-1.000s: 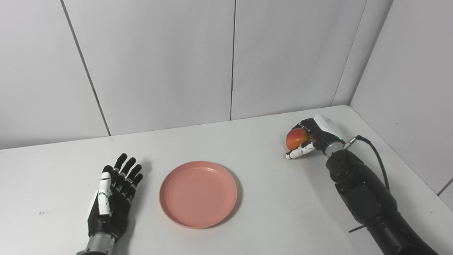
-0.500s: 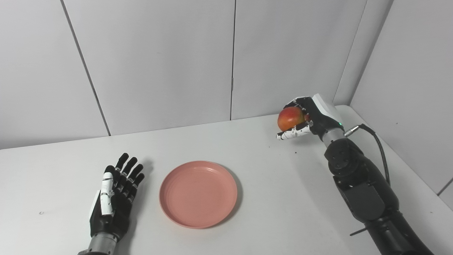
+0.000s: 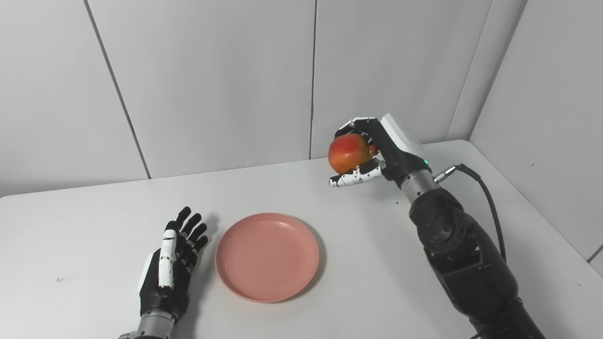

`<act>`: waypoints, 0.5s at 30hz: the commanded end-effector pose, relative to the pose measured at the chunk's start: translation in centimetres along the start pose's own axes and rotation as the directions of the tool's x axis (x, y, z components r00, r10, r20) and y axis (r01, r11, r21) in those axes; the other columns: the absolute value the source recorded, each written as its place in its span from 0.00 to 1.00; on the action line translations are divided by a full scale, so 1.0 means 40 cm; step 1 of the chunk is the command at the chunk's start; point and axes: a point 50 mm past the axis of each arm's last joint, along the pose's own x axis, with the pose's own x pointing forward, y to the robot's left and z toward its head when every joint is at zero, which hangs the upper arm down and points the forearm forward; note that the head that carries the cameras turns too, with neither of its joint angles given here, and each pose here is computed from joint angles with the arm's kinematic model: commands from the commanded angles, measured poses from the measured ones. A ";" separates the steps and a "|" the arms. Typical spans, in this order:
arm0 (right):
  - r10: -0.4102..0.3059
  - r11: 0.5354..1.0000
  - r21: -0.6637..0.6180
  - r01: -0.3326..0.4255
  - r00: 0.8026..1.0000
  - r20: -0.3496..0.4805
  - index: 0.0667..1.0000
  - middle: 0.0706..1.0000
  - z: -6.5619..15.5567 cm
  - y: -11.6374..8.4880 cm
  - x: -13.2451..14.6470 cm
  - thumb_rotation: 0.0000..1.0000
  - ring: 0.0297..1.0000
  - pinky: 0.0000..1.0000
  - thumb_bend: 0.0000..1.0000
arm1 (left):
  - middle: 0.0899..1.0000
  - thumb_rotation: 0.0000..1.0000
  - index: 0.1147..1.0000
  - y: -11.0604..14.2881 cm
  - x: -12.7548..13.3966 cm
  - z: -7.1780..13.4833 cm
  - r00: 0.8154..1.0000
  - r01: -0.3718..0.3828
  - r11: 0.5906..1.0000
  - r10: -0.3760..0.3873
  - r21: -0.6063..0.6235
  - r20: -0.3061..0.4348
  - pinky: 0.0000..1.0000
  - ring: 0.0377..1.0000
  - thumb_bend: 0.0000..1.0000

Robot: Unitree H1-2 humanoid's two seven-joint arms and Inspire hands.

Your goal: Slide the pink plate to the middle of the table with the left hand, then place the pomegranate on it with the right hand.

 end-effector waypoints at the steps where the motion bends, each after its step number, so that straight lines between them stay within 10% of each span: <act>1: -0.057 0.998 -0.018 0.059 0.995 0.084 0.49 0.42 0.060 -0.041 0.020 0.00 0.45 0.40 0.52 | 0.93 1.00 0.92 -0.011 0.003 0.031 0.998 0.007 1.000 -0.009 0.023 0.067 0.94 0.93 0.43; 15: 0.006 1.000 -0.022 -0.002 0.984 0.180 0.48 0.43 0.154 0.048 0.021 0.00 0.44 0.38 0.53 | 0.97 1.00 0.97 -0.038 -0.014 0.028 0.988 -0.048 0.981 0.019 0.187 0.154 0.97 0.96 0.44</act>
